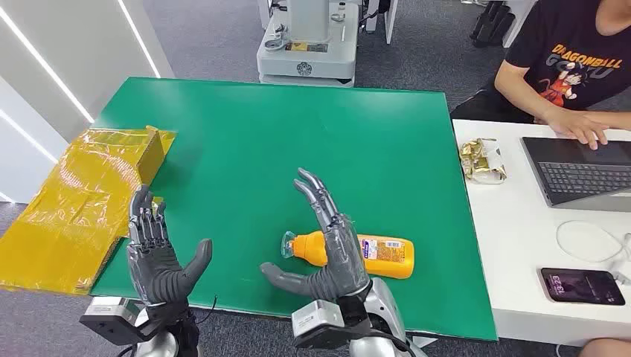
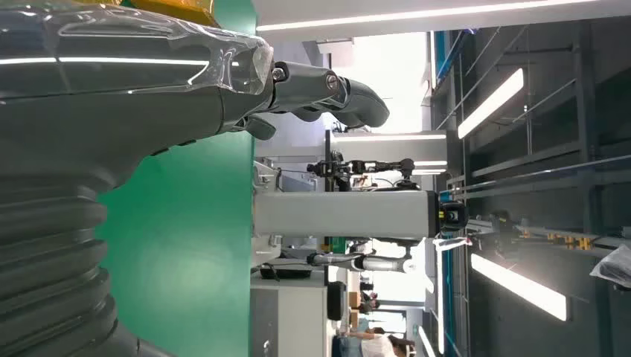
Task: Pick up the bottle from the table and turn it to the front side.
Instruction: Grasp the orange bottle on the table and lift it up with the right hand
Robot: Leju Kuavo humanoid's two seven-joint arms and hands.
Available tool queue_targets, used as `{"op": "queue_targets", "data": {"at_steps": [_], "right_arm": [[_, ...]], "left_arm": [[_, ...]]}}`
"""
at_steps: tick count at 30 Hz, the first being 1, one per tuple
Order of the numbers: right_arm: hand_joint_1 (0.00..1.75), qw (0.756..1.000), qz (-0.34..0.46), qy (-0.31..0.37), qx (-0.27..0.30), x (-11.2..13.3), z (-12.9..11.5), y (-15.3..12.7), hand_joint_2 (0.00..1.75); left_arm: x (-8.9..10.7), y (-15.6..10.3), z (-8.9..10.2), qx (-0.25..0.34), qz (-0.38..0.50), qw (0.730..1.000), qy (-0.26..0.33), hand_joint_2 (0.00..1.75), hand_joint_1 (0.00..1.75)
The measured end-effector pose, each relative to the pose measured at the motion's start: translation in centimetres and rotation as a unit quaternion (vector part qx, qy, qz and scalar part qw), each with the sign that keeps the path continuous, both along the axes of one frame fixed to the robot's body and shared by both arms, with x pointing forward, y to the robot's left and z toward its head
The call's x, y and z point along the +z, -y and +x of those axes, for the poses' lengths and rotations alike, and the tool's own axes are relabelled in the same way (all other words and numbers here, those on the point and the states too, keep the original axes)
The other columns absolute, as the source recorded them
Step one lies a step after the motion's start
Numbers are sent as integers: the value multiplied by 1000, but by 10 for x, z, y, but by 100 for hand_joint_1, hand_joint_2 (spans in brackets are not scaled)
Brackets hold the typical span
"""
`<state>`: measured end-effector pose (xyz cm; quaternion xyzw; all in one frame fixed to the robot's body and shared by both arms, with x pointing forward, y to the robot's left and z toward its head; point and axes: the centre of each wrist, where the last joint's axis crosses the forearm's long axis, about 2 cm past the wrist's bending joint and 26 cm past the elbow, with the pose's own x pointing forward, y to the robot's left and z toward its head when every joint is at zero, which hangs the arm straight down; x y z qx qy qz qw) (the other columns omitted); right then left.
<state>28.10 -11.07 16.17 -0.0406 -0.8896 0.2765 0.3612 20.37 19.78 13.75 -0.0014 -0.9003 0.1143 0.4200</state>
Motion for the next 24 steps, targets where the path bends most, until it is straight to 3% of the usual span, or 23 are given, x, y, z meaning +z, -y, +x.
{"op": "queue_targets", "data": {"at_steps": [5,13,18,24], "right_arm": [[0,992,-111,-35,-40,-1,9,16,175],[0,939,-320,-109,-60,3,47,68,175],[0,904,-395,-147,-69,4,65,96,175],[0,876,-439,-183,-78,-5,70,121,175]], "left_arm": [[-1,4,0,-9,4,1000,0,175,0],[0,9,0,-26,2,1000,-8,175,0],[2,14,0,-55,5,998,-18,175,0],[4,19,1,-78,5,997,-18,175,0]]}}
